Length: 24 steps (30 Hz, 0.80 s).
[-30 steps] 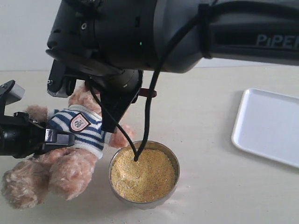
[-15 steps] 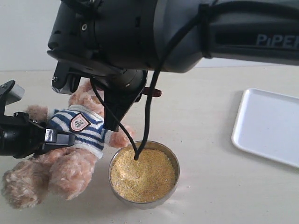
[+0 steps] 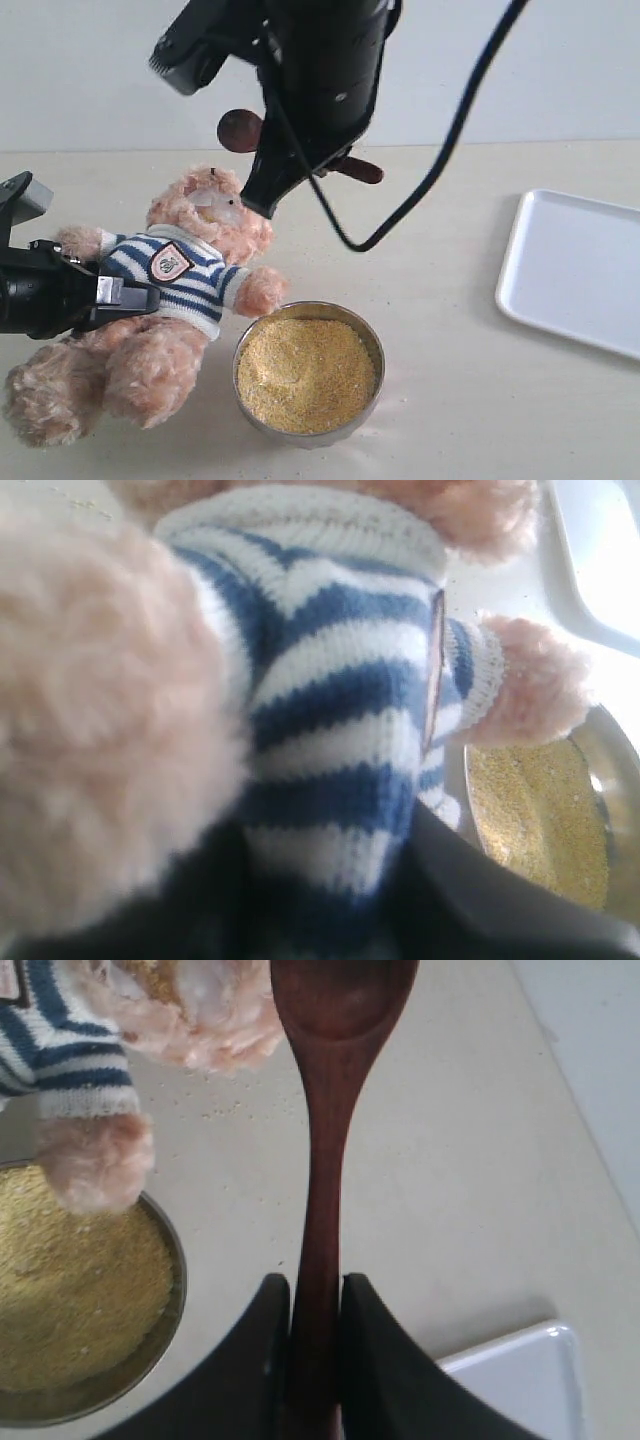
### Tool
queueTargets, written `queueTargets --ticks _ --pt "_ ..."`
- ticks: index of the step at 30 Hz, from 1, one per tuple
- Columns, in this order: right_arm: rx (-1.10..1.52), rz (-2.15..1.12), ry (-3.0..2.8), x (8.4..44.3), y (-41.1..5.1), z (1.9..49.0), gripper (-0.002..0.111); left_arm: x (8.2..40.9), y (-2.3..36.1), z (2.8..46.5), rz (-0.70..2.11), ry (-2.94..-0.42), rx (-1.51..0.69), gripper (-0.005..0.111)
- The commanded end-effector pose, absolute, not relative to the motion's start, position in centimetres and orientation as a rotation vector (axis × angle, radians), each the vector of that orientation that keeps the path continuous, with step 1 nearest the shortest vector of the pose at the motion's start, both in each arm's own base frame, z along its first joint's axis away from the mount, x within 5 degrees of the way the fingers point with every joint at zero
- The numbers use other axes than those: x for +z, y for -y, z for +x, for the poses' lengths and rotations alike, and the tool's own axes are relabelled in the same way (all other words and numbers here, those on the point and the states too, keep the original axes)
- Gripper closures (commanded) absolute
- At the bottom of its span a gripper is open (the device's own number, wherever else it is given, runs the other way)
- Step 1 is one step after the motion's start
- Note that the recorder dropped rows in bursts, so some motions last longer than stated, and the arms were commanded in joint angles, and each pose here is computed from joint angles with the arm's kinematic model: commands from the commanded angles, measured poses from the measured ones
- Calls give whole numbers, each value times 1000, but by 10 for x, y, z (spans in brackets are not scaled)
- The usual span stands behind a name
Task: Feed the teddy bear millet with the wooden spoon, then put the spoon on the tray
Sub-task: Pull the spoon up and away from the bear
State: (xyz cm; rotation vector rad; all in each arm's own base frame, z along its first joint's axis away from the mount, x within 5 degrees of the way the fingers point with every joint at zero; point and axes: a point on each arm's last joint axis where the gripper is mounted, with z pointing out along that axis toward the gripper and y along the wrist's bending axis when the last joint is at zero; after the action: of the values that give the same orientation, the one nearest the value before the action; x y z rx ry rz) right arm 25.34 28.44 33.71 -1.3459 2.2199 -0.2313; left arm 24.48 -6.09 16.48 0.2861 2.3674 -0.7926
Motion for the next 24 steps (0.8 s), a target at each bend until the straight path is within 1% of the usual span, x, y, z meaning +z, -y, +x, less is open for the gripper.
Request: queueTargets --ticks 1,7,11,17,22,24 --pt "-62 -1350 -2266 365 -253 250 109 166 63 244 293 -2358 -814 102" --pt "-53 -1237 -2287 387 -221 254 109 166 63 244 293 -2358 -814 102" --pt "-13 -1230 -2281 394 -212 253 109 167 63 245 268 -2350 -821 102" --pt "43 -1198 -2310 395 -204 259 109 168 62 247 269 -2322 -811 102" --pt "195 -1189 -2331 395 -196 264 109 169 60 251 229 -2296 -772 102" --pt "207 -1162 -2344 395 -191 268 109 170 60 252 278 -2281 -750 102"
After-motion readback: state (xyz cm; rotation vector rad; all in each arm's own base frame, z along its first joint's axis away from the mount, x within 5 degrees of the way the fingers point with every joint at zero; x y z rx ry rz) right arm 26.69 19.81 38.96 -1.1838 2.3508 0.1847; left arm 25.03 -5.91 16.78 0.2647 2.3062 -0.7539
